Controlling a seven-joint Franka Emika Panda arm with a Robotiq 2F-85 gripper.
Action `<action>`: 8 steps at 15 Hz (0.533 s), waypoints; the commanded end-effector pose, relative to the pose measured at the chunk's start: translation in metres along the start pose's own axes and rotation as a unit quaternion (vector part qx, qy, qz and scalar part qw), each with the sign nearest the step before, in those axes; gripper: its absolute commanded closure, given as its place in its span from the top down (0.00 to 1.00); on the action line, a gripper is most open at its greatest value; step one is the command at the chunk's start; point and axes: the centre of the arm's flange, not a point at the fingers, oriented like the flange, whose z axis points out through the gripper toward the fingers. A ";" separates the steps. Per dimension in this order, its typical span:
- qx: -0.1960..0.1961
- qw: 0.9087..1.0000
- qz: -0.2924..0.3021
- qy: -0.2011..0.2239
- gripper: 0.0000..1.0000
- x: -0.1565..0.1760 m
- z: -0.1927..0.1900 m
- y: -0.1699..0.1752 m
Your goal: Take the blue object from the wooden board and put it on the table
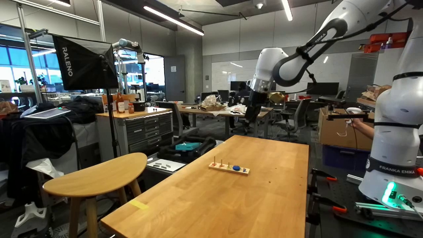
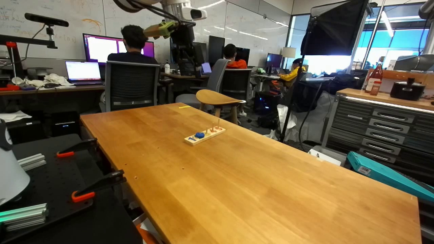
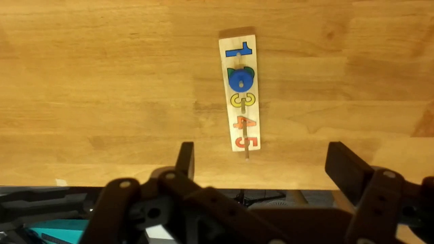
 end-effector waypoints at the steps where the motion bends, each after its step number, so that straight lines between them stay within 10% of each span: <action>1: -0.032 0.999 -0.011 -0.016 1.00 0.028 0.071 -0.032; 8: -0.024 0.997 0.006 -0.079 1.00 0.077 0.155 -0.037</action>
